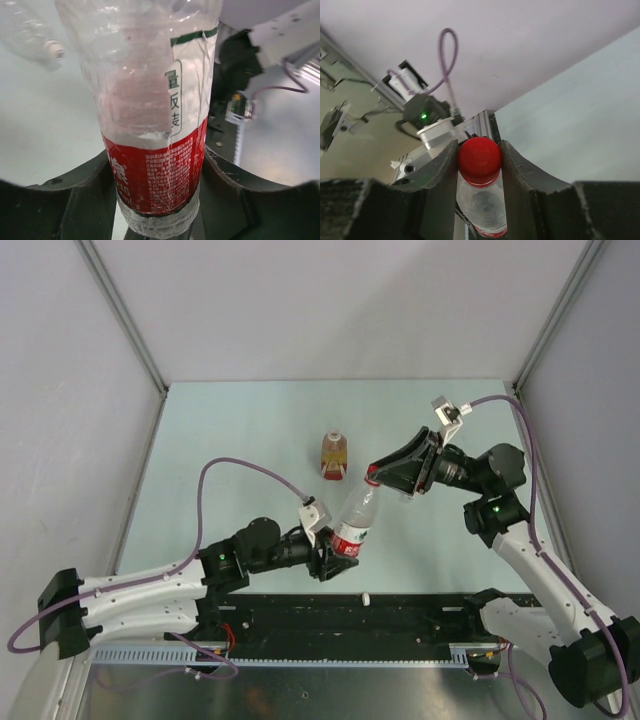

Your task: Unscrew the bottle caps

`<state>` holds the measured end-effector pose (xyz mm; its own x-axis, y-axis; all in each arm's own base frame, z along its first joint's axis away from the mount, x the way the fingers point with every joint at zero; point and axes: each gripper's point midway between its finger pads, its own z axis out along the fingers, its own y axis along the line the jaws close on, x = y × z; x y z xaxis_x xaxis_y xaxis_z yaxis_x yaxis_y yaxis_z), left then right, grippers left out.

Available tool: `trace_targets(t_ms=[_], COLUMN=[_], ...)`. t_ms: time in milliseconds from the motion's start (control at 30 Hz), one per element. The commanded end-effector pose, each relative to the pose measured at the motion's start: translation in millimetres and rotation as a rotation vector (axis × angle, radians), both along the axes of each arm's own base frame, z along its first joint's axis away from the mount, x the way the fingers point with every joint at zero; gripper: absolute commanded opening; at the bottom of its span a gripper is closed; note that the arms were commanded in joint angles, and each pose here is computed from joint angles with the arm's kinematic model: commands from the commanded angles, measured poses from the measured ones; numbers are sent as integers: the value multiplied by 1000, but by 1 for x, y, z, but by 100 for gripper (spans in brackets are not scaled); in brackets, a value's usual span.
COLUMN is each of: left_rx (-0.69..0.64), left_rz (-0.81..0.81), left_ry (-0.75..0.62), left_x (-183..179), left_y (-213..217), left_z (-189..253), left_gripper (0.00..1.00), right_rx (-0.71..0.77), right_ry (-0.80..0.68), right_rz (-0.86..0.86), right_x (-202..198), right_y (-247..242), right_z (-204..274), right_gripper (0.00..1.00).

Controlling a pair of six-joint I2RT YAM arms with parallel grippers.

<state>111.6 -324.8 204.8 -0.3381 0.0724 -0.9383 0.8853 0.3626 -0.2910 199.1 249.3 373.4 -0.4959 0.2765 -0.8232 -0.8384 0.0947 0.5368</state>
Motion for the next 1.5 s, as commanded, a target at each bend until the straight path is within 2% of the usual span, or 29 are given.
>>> trace_targets(t_ms=[0,400,867,1233,1467], left_rx=[-219,-331,-357,-335,-320], left_rz=[-345,-694,-795,-823,-814], left_ry=[-80,-118,-131,-94,-69], left_x=[-53,-110,-127,-131,-130], left_y=[-12,2,13,13,12], left_z=[57,81,85,76,67], left_gripper=[0,0,0,0,0], right_rx=[19,56,99,145,220], right_ry=[-170,-368,-469,-501,-463], right_rz=[128,288,351,270,91], right_x=[-38,-90,-118,-115,-92], right_y=[4,5,-8,-19,-35], right_z=[19,37,55,73,97], right_gripper=[0,0,0,0,0])
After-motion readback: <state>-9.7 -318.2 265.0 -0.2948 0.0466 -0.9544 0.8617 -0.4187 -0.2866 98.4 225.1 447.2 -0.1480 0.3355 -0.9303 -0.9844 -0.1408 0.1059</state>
